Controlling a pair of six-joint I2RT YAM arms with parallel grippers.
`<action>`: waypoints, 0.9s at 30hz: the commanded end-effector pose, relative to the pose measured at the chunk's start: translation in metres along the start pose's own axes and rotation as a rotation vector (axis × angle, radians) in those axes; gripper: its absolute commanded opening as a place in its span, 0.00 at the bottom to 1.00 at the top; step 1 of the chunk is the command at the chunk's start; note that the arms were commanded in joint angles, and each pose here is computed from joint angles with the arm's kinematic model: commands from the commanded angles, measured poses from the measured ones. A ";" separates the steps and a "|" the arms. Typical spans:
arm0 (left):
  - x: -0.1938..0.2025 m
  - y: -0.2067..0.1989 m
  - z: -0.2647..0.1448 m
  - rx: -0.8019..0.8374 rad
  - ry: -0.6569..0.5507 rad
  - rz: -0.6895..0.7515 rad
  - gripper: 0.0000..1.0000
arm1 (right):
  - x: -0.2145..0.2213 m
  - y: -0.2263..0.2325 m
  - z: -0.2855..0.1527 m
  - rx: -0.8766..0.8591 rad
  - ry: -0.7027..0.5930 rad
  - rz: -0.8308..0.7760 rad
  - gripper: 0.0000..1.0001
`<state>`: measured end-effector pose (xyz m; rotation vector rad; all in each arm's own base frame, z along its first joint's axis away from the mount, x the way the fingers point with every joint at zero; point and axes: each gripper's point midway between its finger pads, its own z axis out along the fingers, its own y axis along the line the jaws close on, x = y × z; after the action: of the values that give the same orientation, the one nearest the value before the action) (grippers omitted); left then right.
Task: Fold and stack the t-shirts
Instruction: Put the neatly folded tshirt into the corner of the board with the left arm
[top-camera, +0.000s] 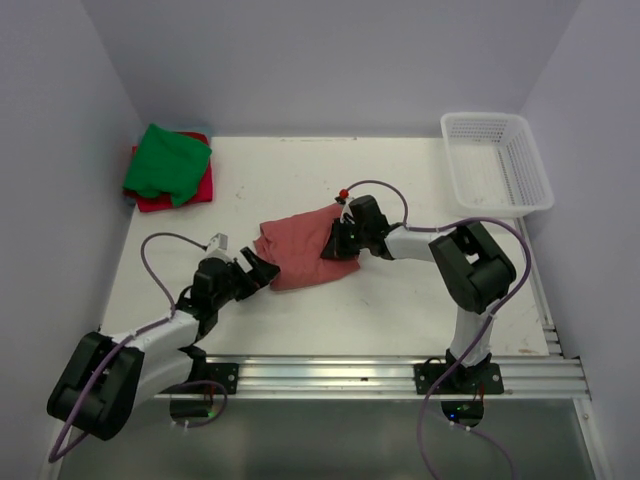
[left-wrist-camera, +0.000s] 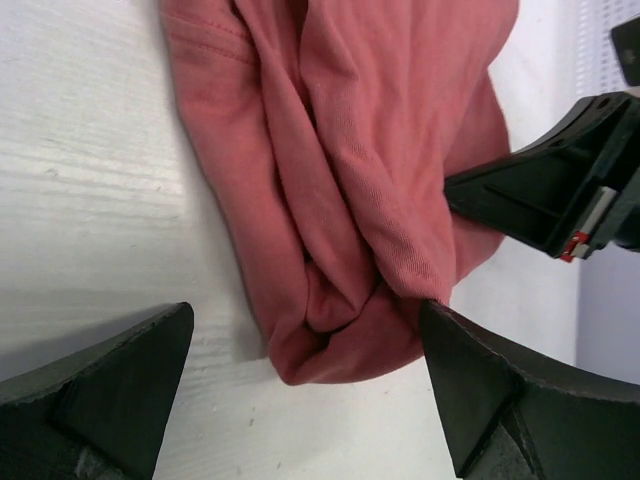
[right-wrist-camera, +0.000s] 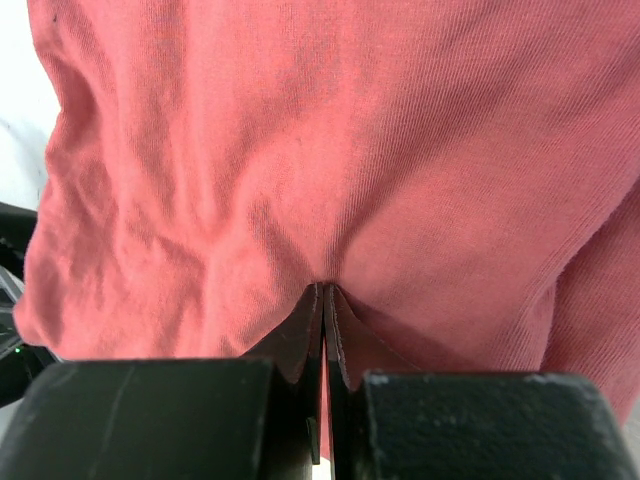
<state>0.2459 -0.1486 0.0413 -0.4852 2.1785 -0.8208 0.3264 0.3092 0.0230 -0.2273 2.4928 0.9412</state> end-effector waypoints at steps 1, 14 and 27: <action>0.016 -0.001 0.002 0.085 0.044 -0.128 1.00 | 0.017 -0.029 0.000 0.119 0.033 -0.026 0.00; -0.012 -0.007 -0.015 0.127 -0.119 -0.224 1.00 | 0.021 -0.034 0.002 0.131 0.053 -0.036 0.00; -0.001 0.022 -0.001 -0.032 -0.045 -0.237 1.00 | 0.019 -0.033 0.004 0.131 0.048 -0.029 0.00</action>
<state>0.2495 -0.1376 0.0461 -0.7626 2.0484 -0.9656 0.3267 0.3089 0.0226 -0.2548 2.4844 0.9262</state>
